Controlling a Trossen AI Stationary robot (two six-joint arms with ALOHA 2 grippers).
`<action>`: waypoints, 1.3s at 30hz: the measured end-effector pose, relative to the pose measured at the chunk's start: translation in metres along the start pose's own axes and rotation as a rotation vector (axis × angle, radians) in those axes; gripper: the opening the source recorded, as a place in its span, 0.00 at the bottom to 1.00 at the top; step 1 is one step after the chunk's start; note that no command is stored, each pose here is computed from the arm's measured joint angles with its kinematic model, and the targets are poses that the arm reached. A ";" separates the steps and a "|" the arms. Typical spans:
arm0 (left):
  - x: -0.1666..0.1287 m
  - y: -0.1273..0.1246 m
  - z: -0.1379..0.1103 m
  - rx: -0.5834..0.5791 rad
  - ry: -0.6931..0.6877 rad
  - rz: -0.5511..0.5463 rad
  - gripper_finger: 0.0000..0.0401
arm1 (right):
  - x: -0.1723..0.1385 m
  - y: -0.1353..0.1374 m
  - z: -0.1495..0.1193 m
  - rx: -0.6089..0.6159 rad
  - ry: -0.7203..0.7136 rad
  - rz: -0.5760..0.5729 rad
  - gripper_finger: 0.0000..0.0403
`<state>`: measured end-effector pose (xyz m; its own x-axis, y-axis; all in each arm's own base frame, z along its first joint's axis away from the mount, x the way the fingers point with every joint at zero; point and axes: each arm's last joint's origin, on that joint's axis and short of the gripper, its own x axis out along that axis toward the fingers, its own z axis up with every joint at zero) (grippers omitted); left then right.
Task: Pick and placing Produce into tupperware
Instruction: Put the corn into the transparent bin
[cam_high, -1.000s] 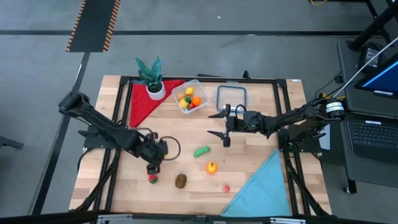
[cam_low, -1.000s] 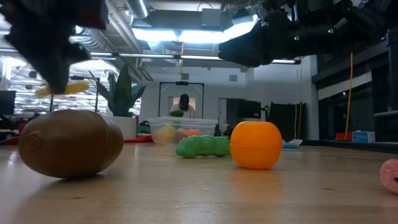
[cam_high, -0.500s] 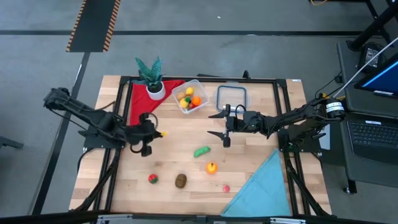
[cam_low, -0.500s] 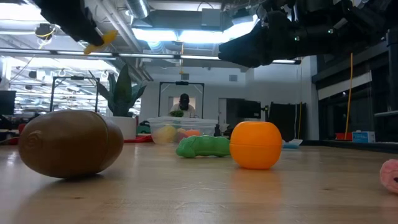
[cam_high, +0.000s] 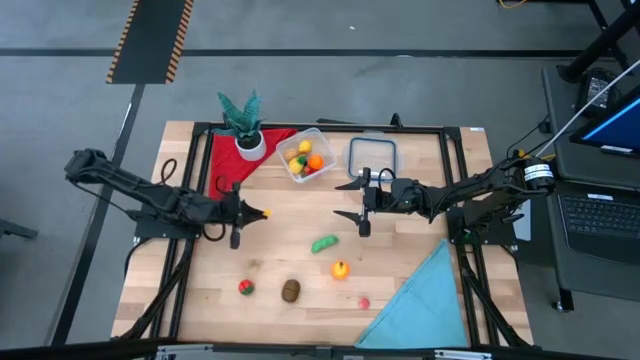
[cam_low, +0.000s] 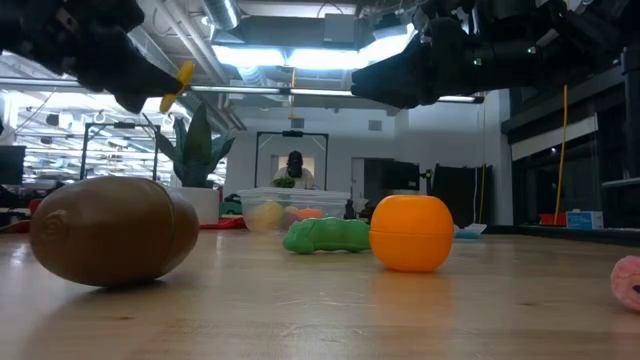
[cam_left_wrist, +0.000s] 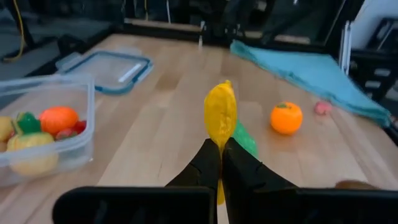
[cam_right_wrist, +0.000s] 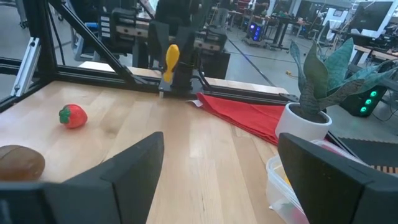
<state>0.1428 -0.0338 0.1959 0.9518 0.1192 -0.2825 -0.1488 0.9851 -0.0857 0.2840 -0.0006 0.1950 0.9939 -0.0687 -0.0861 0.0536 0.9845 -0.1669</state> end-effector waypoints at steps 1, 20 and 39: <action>0.001 0.001 -0.003 0.001 -0.023 -0.001 0.00 | 0.000 0.000 0.000 0.001 0.000 0.000 0.78; 0.005 0.012 -0.022 -0.009 -0.157 -0.058 0.00 | 0.000 0.000 0.000 0.003 0.001 -0.003 0.78; 0.007 0.032 -0.021 -0.045 -0.197 0.336 0.00 | 0.000 -0.001 0.000 0.004 0.007 -0.037 0.78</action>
<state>0.1394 -0.0039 0.1715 0.8807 0.4599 -0.1132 -0.4683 0.8814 -0.0626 0.2839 -0.0018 0.1950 0.9905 -0.1066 -0.0865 0.0912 0.9818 -0.1665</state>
